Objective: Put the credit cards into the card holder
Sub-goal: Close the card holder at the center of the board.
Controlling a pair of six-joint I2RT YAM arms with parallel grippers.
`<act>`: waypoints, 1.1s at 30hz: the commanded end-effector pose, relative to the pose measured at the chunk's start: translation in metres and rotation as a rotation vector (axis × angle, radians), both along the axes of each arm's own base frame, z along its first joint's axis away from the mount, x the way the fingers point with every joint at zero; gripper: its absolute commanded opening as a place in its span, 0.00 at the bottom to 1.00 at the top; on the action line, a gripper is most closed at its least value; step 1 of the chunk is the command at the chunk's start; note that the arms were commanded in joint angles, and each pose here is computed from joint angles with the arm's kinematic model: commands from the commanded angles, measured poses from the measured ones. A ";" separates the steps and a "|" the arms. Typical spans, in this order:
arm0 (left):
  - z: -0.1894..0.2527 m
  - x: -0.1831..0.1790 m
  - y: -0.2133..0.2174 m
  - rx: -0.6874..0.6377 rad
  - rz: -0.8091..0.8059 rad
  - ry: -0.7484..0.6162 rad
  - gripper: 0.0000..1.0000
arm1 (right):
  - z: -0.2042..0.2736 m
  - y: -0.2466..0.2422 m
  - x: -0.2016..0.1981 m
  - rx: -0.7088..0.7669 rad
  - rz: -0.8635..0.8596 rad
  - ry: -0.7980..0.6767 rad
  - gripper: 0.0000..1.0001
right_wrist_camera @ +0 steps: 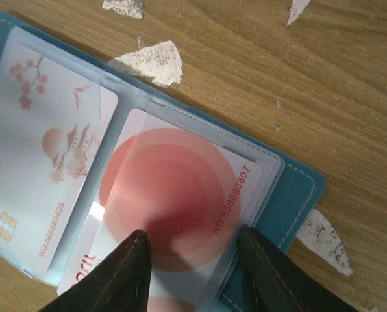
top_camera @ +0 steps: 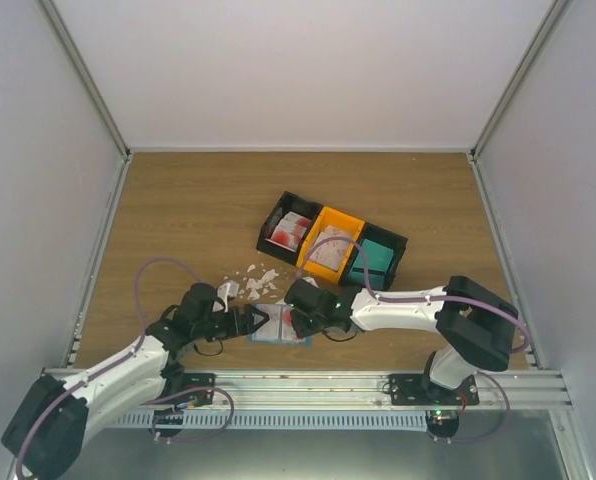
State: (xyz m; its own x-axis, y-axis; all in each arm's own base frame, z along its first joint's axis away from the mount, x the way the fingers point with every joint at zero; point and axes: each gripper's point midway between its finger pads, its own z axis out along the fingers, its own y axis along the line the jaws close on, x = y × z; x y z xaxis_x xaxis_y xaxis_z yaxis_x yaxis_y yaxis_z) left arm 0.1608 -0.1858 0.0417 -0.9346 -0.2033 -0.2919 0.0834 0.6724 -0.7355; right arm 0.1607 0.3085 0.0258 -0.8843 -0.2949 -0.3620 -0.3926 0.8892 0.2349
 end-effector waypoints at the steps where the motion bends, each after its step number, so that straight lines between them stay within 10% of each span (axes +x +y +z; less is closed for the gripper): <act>1: -0.018 -0.019 -0.004 -0.040 -0.017 0.158 0.88 | -0.018 -0.009 -0.009 -0.002 0.004 0.063 0.39; 33: 0.065 -0.017 -0.048 -0.419 -0.245 0.028 0.86 | -0.037 -0.017 -0.013 0.043 -0.006 0.129 0.36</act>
State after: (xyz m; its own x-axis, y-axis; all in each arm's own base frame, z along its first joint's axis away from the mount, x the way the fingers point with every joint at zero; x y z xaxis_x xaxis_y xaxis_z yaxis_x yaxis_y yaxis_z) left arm 0.1458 -0.2240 0.0836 -0.9827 -0.1251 -0.1368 0.0804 0.3775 -0.9225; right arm 0.1679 0.3147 0.0240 -0.8991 -0.2337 -0.3701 -0.3750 0.8474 0.3759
